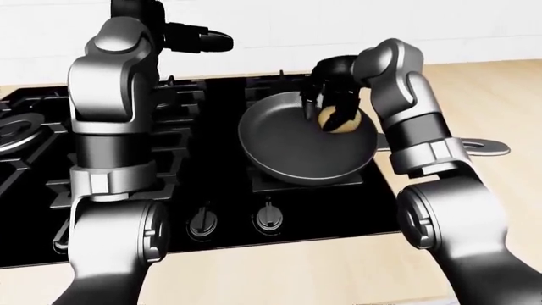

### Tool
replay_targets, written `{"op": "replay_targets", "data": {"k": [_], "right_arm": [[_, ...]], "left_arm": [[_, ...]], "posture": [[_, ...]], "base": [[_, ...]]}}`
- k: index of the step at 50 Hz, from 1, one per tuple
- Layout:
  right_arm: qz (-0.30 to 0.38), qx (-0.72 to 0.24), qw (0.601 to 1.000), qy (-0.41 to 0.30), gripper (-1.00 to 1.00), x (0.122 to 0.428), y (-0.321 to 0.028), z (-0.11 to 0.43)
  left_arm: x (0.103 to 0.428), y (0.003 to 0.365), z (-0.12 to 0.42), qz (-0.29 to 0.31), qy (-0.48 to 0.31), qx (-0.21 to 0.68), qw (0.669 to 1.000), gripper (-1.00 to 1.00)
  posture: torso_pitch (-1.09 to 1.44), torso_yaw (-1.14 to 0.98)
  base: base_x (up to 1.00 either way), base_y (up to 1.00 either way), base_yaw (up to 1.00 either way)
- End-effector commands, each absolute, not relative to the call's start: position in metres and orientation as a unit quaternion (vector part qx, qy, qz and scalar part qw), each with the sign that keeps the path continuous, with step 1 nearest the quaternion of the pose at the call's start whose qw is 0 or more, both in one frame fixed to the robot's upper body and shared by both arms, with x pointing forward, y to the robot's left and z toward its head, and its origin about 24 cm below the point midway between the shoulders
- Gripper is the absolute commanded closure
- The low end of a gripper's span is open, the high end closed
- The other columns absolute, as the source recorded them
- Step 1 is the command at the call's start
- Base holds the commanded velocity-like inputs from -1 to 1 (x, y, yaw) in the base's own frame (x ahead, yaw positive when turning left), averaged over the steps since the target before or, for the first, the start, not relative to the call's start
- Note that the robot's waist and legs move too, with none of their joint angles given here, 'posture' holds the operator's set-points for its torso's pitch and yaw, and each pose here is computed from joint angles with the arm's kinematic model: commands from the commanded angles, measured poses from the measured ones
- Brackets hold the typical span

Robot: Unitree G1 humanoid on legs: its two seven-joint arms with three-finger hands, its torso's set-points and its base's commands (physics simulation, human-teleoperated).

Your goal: Pick the potato from the pan and place it in the bowl.

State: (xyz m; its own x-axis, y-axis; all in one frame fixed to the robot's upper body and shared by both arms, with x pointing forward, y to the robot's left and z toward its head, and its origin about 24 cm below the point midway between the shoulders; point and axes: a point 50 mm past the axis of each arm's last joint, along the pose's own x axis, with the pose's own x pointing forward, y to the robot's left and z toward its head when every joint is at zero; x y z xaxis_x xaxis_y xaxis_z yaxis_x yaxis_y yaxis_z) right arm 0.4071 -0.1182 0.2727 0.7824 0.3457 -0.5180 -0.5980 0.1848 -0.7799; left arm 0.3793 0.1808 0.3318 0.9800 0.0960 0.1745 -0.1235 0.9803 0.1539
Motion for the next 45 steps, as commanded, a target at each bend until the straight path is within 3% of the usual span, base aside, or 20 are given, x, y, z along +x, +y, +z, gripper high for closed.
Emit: {"op": "replay_targets", "data": {"k": [1,4,35,45], "right_arm": [[0.317,-0.559,0.757,0.119,0.75,0.405,-0.118,0.280],[0.316,-0.559,0.757,0.118,1.00,0.405,-0.119,0.280],[0.307,-0.541,0.782,0.049,1.00,0.395,-0.101,0.342],[0.300,-0.468,0.831,0.005,1.00,0.390,-0.104,0.366]], "left_arm": [[0.370,0.179,0.357,0.057,-0.137,0.082,0.986,-1.00],[0.370,0.179,0.358,0.056,-0.137,0.083,0.985,-1.00],[0.368,0.178,0.358,0.055,-0.139,0.082,0.985,-1.00],[0.368,0.181,0.358,0.058,-0.138,0.081,0.985,-1.00]], "posture": [[0.00,0.00],[0.00,0.00],[0.00,0.00],[0.00,0.00]], "base": [[0.00,0.00,0.00],[0.00,0.00,0.00],[0.00,0.00,0.00],[0.00,0.00,0.00]]}}
